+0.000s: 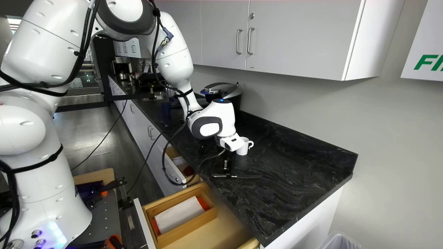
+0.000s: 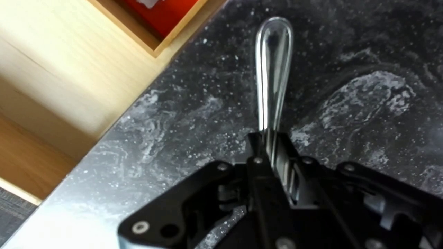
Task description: Pick the knife and put it in the drawer
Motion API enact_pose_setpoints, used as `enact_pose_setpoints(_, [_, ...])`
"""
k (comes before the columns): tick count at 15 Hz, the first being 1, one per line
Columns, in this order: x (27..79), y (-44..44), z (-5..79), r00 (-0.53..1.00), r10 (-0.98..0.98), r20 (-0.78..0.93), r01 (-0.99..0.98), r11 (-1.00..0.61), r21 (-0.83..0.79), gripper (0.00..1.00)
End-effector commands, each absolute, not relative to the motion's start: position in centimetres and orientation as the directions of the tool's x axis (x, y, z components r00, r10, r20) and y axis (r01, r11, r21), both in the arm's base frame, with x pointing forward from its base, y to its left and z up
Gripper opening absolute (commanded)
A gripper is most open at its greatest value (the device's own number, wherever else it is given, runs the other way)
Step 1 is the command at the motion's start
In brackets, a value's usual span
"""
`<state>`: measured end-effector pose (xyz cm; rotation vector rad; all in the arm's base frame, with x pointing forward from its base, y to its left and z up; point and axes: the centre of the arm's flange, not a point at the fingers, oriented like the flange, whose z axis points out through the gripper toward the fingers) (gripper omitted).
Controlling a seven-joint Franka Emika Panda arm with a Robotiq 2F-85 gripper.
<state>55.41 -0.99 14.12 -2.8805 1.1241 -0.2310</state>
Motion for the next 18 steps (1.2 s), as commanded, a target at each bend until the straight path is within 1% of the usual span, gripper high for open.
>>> enact_pose_setpoints(1, [54.1, -1.2, 15.3, 0.723, -0.680, 0.124, -0.671, -0.734, -0.110, 0.07])
enact_pose_setpoints(4, [54.1, -1.2, 15.2, 0.728, -0.675, 0.117, -0.665, -0.738, -0.115, 0.07])
enact_pose_setpoints(5, [55.3, -0.9, 14.1, 0.725, -0.678, 0.121, -0.671, -0.735, -0.093, 0.13])
enact_pose_setpoints(17, [55.3, -0.8, 14.0, 0.726, -0.677, 0.118, -0.670, -0.736, -0.095, 0.13])
enact_pose_setpoints(18, [55.3, -0.8, 14.0, 0.727, -0.677, 0.118, -0.670, -0.736, -0.095, 0.06])
